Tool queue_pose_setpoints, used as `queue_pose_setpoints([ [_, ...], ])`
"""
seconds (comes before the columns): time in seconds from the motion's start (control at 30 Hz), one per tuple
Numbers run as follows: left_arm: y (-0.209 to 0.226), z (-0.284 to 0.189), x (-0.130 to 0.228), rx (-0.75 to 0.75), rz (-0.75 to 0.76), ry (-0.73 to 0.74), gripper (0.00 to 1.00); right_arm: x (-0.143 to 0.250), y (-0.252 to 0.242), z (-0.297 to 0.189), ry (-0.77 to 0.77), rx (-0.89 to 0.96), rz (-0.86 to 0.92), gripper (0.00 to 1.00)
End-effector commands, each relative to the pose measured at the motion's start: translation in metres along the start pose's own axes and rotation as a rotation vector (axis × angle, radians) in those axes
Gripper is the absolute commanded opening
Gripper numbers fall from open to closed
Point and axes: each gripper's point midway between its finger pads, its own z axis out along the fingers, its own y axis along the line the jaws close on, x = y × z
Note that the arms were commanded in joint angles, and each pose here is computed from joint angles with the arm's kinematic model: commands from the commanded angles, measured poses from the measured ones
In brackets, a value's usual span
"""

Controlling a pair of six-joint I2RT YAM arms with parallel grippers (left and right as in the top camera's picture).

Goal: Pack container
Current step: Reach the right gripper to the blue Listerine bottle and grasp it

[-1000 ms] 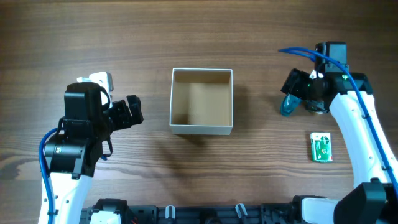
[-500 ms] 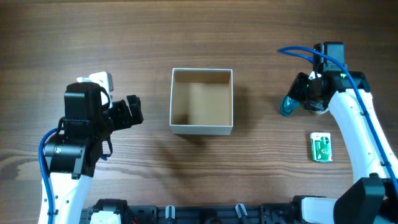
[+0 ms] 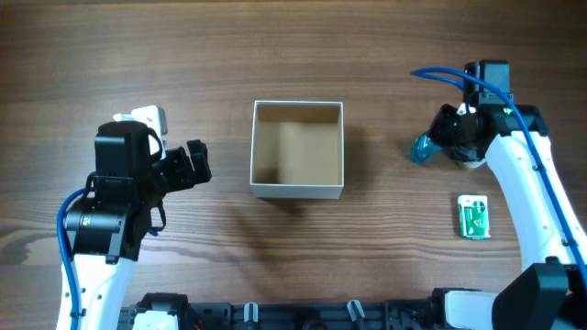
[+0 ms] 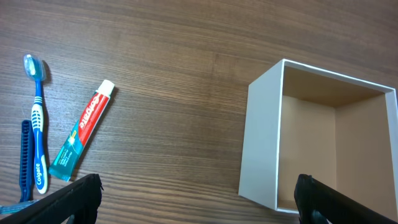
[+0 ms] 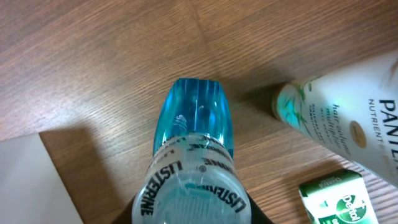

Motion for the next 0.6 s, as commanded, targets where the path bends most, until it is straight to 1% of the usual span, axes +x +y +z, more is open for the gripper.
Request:
queue_pose_setpoints([
  [0.0, -0.002, -0.005, -0.008, 0.001, 0.003, -0.024, 1.00, 0.001, 0.001, 0.004, 0.009, -0.001, -0.031, 0.14],
  [0.27, -0.002, -0.005, -0.008, 0.001, 0.003, -0.025, 1.00, 0.001, 0.001, 0.004, 0.009, -0.001, -0.031, 0.15],
  [0.37, -0.002, -0.005, -0.008, 0.001, 0.003, -0.025, 1.00, 0.001, 0.001, 0.004, 0.009, -0.001, -0.040, 0.20],
  [0.43, -0.003, -0.006, -0.009, 0.002, 0.003, -0.029, 1.00, 0.001, 0.001, 0.003, 0.007, -0.002, -0.062, 0.33],
  [0.47, -0.003, -0.006, -0.010, 0.003, 0.003, -0.031, 1.00, 0.000, 0.002, 0.001, -0.001, -0.004, -0.071, 0.40],
  [0.5, -0.003, -0.006, -0.010, 0.003, 0.003, -0.032, 1.00, -0.002, 0.002, -0.002, -0.014, -0.010, -0.079, 0.45],
  [0.57, -0.003, -0.006, -0.010, 0.003, 0.003, -0.032, 1.00, -0.014, 0.007, -0.012, -0.079, -0.036, -0.078, 0.58],
])
